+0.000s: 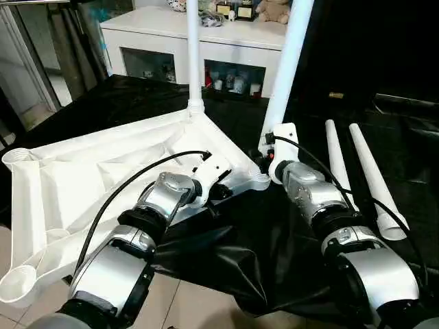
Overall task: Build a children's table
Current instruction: Rotate table base
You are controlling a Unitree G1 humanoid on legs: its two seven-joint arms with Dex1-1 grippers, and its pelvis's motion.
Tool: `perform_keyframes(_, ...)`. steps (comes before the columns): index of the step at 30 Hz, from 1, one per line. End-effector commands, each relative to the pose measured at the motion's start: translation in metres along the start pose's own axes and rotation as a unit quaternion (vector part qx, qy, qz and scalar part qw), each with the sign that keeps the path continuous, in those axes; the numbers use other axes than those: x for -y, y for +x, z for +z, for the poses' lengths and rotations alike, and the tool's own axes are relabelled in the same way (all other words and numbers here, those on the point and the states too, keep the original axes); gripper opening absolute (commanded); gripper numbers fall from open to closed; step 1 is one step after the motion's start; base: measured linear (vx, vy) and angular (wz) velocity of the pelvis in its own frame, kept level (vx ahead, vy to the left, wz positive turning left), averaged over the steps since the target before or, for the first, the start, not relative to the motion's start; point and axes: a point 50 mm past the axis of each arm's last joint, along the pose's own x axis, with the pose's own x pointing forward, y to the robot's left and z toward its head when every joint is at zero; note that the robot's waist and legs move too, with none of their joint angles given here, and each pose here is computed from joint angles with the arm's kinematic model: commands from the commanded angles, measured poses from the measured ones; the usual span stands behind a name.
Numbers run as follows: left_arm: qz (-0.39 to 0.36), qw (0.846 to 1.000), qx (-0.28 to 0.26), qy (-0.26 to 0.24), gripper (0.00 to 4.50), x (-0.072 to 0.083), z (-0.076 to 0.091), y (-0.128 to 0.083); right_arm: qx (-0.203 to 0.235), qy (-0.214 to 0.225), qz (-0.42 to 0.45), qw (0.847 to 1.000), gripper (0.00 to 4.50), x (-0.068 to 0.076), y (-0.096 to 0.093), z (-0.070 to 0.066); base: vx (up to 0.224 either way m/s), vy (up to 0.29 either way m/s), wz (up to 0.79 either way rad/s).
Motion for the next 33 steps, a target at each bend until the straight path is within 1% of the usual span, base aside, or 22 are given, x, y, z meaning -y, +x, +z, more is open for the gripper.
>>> perform_keyframes(1, 0.075, 0.997, 0.023, 0.018, 0.0, -0.022, 0.017, -0.014, -0.101, 0.03, 0.04, 0.994, 2.25, -0.015, -0.003, -0.051, 0.0, 0.0, 0.0)
perform_keyframes(3, 0.075, 0.997, 0.024, 0.019, 0.0, -0.023, 0.017, -0.015, -0.094, 0.031, 0.042, 0.994, 2.62, -0.015, -0.002, -0.047, 0.0, 0.0, 0.0)
perform_keyframes(5, 0.074, 0.997, 0.024, 0.021, 0.0, -0.023, 0.017, -0.015, -0.086, 0.034, 0.046, 0.995, 2.69, -0.015, -0.001, -0.043, 0.0, 0.0, 0.0)
perform_keyframes(8, 0.075, 0.997, 0.025, 0.022, 0.0, -0.024, 0.017, -0.016, -0.082, 0.035, 0.049, 0.995, 3.04, -0.015, -0.001, -0.041, 0.0, 0.0, 0.0)
perform_keyframes(9, 0.075, 0.997, 0.025, 0.022, 0.0, -0.024, 0.017, -0.016, -0.08, 0.035, 0.05, 0.995, 3.1, -0.016, 0.0, -0.04, 0.0, 0.0, 0.0)
perform_keyframes(15, 0.076, 0.997, 0.026, 0.023, 0.0, -0.025, 0.016, -0.017, -0.076, 0.036, 0.055, 0.995, 3.1, -0.016, 0.0, -0.038, 0.0, 0.0, 0.0)
perform_keyframes(17, 0.076, 0.997, 0.026, 0.023, 0.0, -0.026, 0.016, -0.018, -0.064, 0.051, 0.061, 0.995, 2.84, -0.016, 0.0, -0.035, 0.0, 0.0, 0.0)
perform_keyframes(19, 0.076, 0.996, 0.027, 0.023, 0.0, -0.027, 0.016, -0.019, -0.055, 0.061, 0.067, 0.994, 2.74, -0.015, 0.0, -0.032, 0.0, 0.0, 0.0)
perform_keyframes(22, 0.076, 0.996, 0.027, 0.024, 0.0, -0.027, 0.016, -0.019, -0.048, 0.06, 0.071, 0.995, 2.33, -0.015, 0.0, -0.03, 0.066, -0.038, 0.0)
perform_keyframes(24, 0.077, 0.996, 0.027, 0.024, 0.0, -0.028, 0.017, -0.02, -0.044, 0.061, 0.071, 0.995, 2.31, -0.015, 0.001, -0.029, 0.03, -0.013, -0.02)
perform_keyframes(26, 0.077, 0.996, 0.028, 0.024, 0.0, -0.028, 0.017, -0.02, -0.039, 0.064, 0.067, 0.995, 2.03, -0.013, 0.001, -0.027, 0.0, 0.0, 0.0)
perform_keyframes(27, 0.077, 0.996, 0.028, 0.024, 0.0, -0.028, 0.017, -0.02, -0.039, 0.064, 0.067, 0.995, 1.91, -0.013, 0.001, -0.027, 0.0, 0.0, 0.0)
perform_keyframes(28, 0.078, 0.996, 0.028, 0.024, 0.0, -0.028, 0.017, -0.02, -0.038, 0.063, 0.066, 0.995, 1.91, -0.013, 0.001, -0.027, 0.0, 0.0, 0.0)
perform_keyframes(30, 0.079, 0.996, 0.028, 0.025, 0.0, -0.028, 0.016, -0.02, -0.039, 0.061, 0.065, 0.995, 1.72, -0.012, 0.0, -0.028, 0.0, 0.0, 0.0)
perform_keyframes(32, 0.077, 0.996, 0.029, 0.026, 0.0, -0.028, 0.014, -0.02, -0.041, 0.059, 0.067, 0.995, 1.43, -0.011, -0.001, -0.031, 0.0, 0.0, 0.0)
perform_keyframes(33, 0.076, 0.996, 0.029, 0.028, 0.0, -0.027, 0.014, -0.02, -0.042, 0.059, 0.068, 0.995, 1.43, -0.011, -0.001, -0.032, 0.0, 0.0, 0.0)
